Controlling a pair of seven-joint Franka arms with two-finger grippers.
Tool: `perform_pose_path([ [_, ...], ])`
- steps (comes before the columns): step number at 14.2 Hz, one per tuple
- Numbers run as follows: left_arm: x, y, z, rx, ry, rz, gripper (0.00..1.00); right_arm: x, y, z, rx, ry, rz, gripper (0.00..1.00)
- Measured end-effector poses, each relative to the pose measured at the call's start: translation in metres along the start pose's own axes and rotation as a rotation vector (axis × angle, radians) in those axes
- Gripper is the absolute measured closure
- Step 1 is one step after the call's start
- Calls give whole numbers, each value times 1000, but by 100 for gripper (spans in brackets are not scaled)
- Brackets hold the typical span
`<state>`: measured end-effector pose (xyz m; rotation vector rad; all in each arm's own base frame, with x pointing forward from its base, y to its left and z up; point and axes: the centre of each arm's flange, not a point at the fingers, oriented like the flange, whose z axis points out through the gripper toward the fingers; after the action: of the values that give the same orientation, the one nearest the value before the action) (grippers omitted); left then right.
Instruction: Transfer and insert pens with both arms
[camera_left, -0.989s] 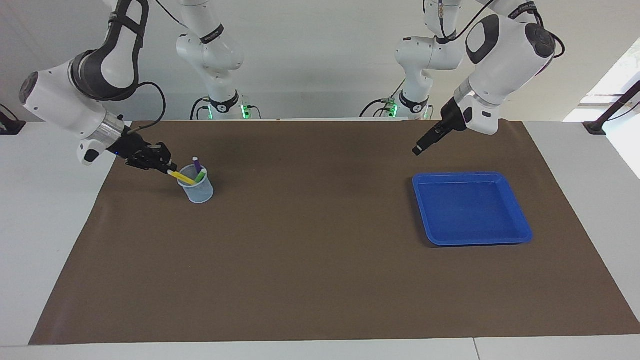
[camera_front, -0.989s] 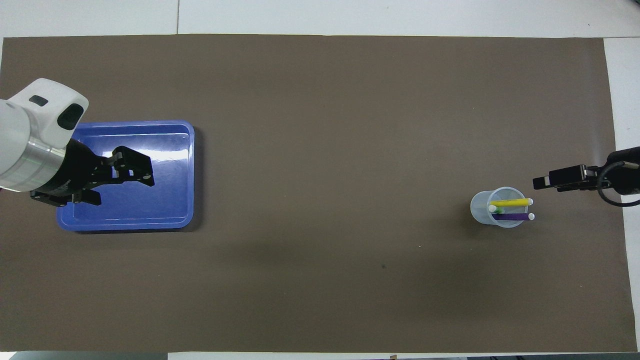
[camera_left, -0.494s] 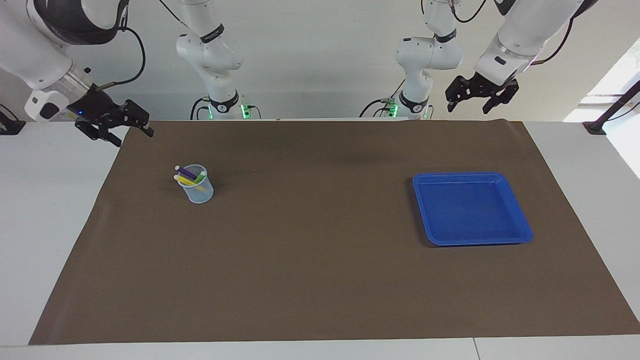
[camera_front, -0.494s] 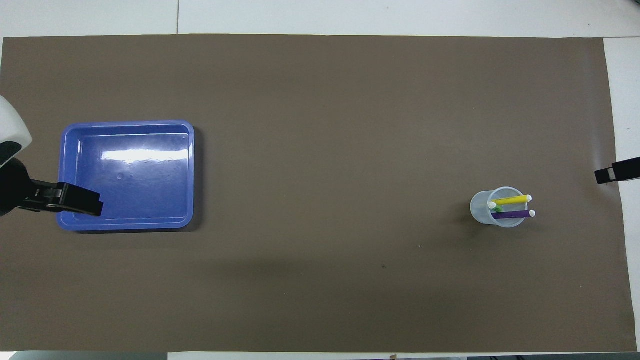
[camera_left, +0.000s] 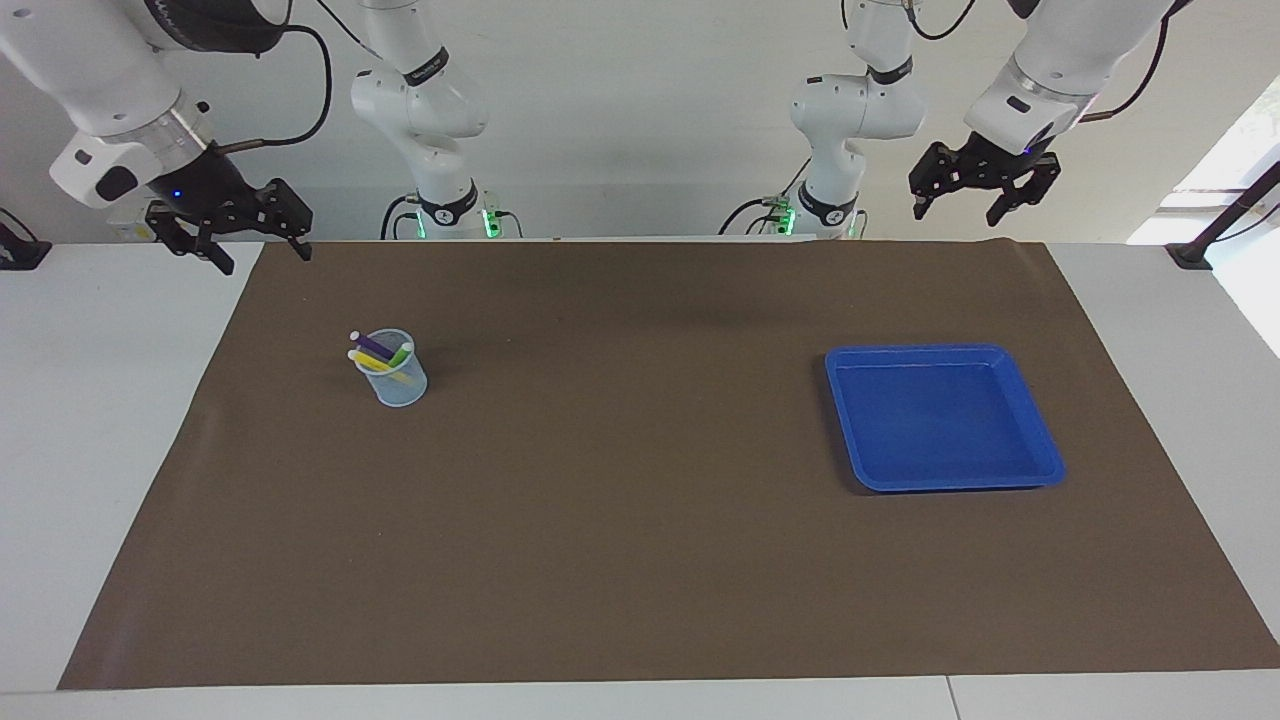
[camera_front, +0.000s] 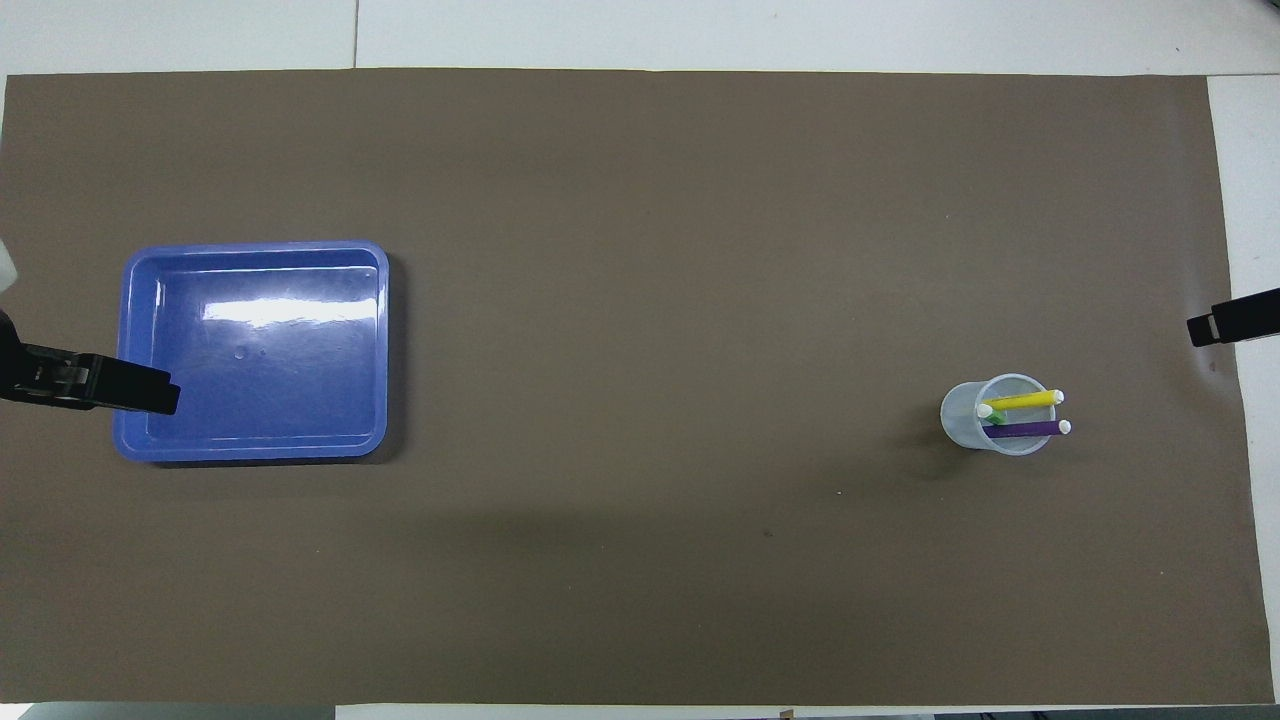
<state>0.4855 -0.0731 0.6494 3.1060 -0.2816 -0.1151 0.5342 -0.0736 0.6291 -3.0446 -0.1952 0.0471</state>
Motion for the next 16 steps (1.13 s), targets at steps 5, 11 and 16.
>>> perform_pose_path([
  [5, 3, 3, -1, 2, 11, -90, 0, 4, -13, -1, -48, -9, 13, 0],
  [11, 27, 1, 13, 4, -32, -112, 0, -6, -20, -7, -110, -85, 102, 0],
  [16, 27, -3, 11, 4, -42, -120, 0, -7, -16, -8, -107, -82, 115, 0],
])
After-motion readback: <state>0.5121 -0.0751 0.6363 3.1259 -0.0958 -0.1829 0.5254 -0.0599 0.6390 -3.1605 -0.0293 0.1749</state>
